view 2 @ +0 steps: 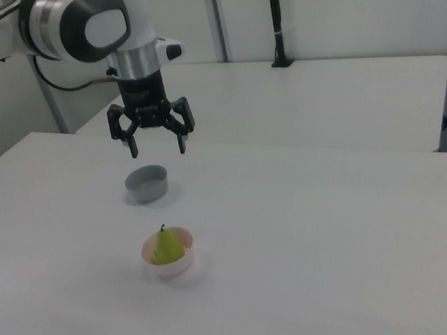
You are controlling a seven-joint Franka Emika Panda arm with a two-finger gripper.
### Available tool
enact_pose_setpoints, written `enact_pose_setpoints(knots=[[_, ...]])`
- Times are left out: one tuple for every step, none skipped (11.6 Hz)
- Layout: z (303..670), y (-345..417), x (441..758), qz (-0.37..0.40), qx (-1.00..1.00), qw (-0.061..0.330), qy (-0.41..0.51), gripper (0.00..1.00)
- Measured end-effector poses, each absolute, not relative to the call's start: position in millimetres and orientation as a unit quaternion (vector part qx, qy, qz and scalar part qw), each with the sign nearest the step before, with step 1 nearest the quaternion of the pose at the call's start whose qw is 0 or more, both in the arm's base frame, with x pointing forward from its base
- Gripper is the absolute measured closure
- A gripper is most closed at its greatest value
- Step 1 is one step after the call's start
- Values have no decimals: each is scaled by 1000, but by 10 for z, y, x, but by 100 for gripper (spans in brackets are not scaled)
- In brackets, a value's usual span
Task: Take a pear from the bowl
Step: 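Move the open gripper down over the green pear in the pink bowl, then close the gripper around the green pear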
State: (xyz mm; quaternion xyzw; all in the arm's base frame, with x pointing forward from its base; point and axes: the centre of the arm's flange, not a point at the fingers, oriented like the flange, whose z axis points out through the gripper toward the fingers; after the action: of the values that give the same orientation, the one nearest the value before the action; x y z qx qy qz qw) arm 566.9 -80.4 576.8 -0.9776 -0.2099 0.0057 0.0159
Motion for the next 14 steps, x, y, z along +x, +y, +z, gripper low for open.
enact_pose_setpoints(knots=[[5613, -769, 5684, 9, -977, 17, -214, 0], [5415, -735, 5698, 6, -976, 16, -216, 0], [5179, -703, 5691, 6, -976, 16, -218, 0], [4965, -681, 5667, 10, -975, 17, -219, 0], [4785, -662, 5638, 14, -975, 18, -220, 0], [4641, -638, 5609, 16, -975, 19, -222, 0], [4504, -606, 5574, 21, -974, 20, -224, 0], [4387, -582, 5539, 25, -974, 22, -226, 0], [4266, -556, 5505, 28, -973, 22, -228, 0], [4156, -532, 5469, 32, -973, 23, -229, 0], [4058, -509, 5439, 33, -972, 23, -231, 0], [3972, -482, 5417, 36, -971, 24, -234, 0], [3906, -454, 5412, 38, -971, 24, -236, 0], [3855, -442, 5415, 42, -970, 20, -240, 0]])
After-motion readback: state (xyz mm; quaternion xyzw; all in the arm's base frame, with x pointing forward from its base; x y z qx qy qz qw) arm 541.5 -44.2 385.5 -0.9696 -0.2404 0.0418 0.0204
